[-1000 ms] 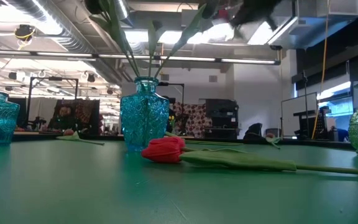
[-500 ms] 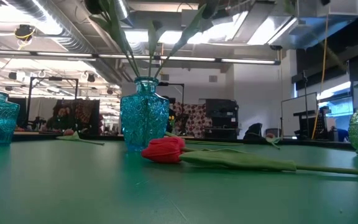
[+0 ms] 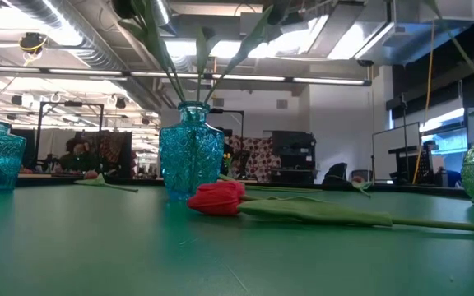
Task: Sort flowers into vase by color
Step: Put the top right red tulip into the green vase
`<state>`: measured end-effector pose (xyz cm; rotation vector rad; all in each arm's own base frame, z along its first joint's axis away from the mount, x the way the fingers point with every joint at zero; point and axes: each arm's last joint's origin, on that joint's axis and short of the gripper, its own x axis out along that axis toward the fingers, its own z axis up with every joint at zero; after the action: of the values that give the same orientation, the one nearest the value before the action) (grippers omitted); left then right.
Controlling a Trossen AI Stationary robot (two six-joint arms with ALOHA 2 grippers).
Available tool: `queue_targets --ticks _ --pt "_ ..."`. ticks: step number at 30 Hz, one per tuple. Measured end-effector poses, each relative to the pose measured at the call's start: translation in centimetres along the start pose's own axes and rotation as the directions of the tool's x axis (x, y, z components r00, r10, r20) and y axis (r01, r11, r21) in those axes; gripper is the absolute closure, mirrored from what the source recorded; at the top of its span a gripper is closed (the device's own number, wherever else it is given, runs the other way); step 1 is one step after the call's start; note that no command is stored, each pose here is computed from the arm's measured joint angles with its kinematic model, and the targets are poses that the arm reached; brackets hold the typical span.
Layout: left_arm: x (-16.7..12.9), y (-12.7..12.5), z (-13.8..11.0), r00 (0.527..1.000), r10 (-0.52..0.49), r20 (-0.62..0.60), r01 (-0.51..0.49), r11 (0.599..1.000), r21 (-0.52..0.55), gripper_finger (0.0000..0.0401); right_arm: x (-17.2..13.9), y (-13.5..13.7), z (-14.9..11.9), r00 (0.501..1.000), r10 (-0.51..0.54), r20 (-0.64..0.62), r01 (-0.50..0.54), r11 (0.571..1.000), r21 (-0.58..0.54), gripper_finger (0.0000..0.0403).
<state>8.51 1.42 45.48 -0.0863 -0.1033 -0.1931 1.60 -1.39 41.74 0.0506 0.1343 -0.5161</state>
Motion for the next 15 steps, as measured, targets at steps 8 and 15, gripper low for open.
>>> queue_targets --ticks 8,15 --pt "2.1 0.6 -0.5 0.995 -0.086 -0.044 0.085 0.996 -0.036 0.0238 -0.1 0.1 -2.2 0.995 0.097 0.015 -0.098 0.995 0.016 0.0402" --pt "2.5 0.8 -0.4 0.996 -0.088 -0.034 0.087 0.996 -0.028 0.0238 1.9 0.9 -4.2 0.994 0.105 -0.011 -0.105 0.994 -0.014 0.0402"
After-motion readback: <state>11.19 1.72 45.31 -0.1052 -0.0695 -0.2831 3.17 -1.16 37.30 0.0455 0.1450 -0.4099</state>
